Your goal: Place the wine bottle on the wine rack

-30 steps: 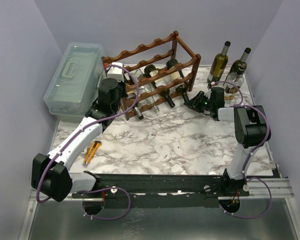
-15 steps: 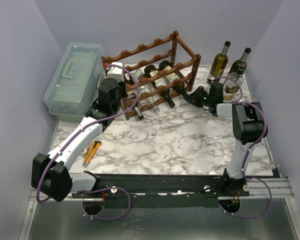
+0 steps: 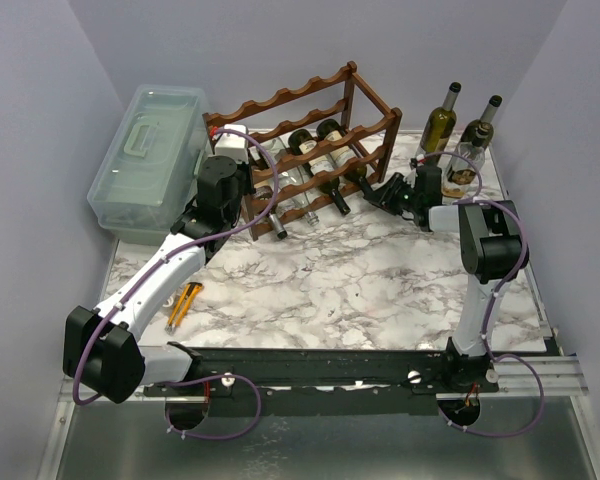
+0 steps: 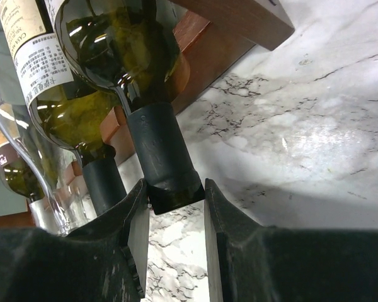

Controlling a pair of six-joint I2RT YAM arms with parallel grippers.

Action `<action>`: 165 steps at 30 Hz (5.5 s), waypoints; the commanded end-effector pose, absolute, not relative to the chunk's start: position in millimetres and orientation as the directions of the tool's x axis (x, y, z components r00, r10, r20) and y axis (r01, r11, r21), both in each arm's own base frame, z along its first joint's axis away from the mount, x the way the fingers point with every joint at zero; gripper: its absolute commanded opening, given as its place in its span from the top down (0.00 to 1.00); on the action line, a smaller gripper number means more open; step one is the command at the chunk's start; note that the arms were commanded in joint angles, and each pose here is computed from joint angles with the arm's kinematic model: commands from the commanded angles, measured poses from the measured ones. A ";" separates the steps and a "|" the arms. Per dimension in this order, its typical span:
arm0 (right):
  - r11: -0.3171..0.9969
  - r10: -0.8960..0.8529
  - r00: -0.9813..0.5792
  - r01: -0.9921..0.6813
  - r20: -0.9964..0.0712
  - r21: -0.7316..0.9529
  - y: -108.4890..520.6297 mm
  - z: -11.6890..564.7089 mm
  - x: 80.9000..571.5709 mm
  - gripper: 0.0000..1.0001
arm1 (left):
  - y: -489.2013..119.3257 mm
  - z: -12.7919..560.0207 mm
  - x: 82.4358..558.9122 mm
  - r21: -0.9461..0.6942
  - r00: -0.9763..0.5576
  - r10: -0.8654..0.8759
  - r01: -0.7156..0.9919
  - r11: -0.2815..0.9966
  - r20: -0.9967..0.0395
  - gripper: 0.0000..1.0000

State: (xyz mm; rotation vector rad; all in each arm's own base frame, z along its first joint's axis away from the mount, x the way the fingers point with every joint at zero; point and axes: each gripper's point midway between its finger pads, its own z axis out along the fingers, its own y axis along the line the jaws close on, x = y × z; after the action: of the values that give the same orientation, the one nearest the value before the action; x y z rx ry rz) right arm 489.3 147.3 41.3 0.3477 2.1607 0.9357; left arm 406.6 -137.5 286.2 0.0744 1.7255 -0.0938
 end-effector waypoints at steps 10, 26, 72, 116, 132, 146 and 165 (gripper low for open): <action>0.746 0.453 -0.690 -0.052 -0.564 0.663 154.8 42.9 493.0 0.65 | -146.8 252.0 402.8 0.015 -0.257 0.053 0.145 0.989 -0.965 0.79; 0.865 0.286 -0.597 -0.176 -0.749 0.470 137.1 169.8 434.1 0.22 | -150.8 255.3 400.9 0.003 -0.251 0.043 0.155 0.988 -0.967 0.72; 0.865 0.250 -0.433 0.502 -0.866 -0.001 -91.3 234.2 514.7 0.50 | -151.5 286.6 385.4 0.026 -0.170 0.055 0.169 0.985 -0.984 0.08; 0.349 0.564 -0.715 -0.247 -0.413 0.904 249.5 295.4 286.1 0.99 | -279.2 353.0 287.7 -0.118 -0.078 -0.098 0.851 0.511 -0.992 0.02; 0.306 0.553 -0.749 -0.225 -0.365 0.925 254.4 299.7 281.0 1.00 | -301.3 192.3 262.7 0.176 -0.061 0.448 0.865 0.469 -0.892 0.08; 0.293 0.455 -0.766 -0.352 -0.454 0.889 260.7 313.1 262.3 0.94 | -271.4 197.3 282.2 0.448 0.056 0.602 0.723 0.525 -0.796 0.69; 0.600 -0.154 -0.841 -0.497 -0.519 0.627 246.8 217.7 209.3 0.13 | -271.7 164.2 221.6 0.741 0.596 0.623 0.670 -0.037 -0.507 1.00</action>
State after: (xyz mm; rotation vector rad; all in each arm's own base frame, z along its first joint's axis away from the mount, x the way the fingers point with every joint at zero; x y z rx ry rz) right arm 248.1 230.6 238.2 -0.4057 2.3095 0.9915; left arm 224.8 -247.8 132.6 1.7120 1.2869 -0.0543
